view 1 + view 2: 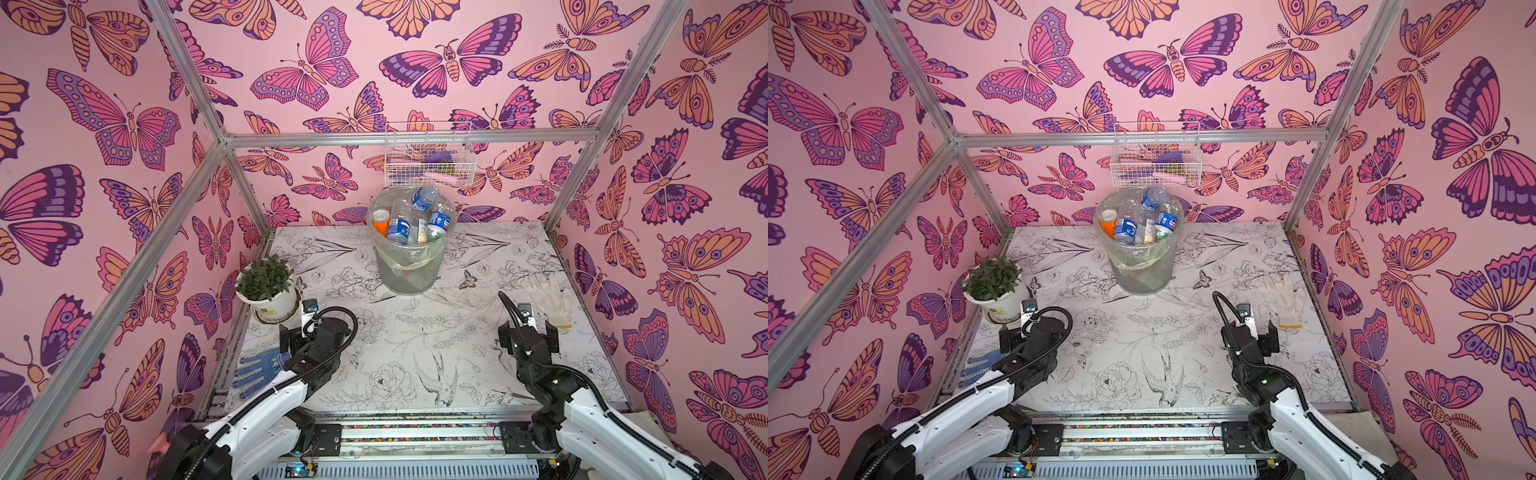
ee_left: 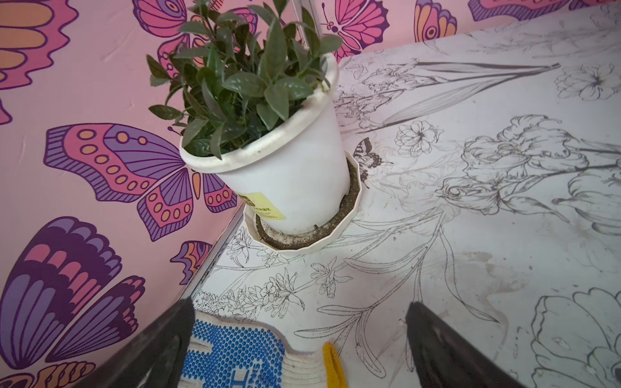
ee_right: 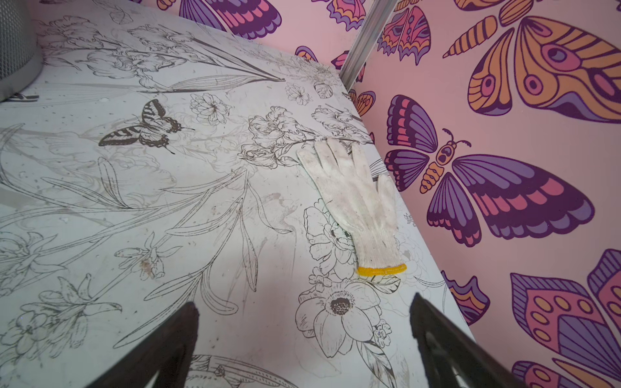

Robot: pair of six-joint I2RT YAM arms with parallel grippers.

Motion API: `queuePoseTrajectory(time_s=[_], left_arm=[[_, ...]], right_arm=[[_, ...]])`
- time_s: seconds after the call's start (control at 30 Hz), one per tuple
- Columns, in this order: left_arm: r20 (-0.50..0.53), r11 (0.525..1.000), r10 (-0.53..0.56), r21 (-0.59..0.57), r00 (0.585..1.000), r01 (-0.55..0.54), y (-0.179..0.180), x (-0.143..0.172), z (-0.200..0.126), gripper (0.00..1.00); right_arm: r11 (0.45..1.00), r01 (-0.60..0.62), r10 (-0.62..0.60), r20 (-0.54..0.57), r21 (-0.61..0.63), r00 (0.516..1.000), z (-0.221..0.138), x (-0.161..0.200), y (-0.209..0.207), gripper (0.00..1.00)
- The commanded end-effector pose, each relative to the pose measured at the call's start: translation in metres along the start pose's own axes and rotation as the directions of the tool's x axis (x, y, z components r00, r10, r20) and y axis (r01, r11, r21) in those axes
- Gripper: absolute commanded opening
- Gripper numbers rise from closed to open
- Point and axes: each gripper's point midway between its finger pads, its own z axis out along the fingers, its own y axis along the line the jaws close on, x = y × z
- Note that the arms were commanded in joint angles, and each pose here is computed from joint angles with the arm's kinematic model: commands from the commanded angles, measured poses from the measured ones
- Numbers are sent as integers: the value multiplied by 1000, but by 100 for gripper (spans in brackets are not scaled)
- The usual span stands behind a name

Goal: Throw the plastic bottles in the bin
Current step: Reset both arms

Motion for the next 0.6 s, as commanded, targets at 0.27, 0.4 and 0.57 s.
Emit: queuePoseTrajectory(time_s=[0.27,0.4,0.57], left_arm=[[79,997,-59,-39,995,62,12,1,-1,100],[108,996,-78,-30,991,81,12,-1,-2,100],[122,994,-100,-22,987,103,12,-3,-3,100]], right_arm=[[997,-67,63,96,45,993,-2,-13,-10,99],[996,-76,70,110,45,991,-1,-16,-9,99],[995,-79,73,117,54,990,0,-18,-9,99]])
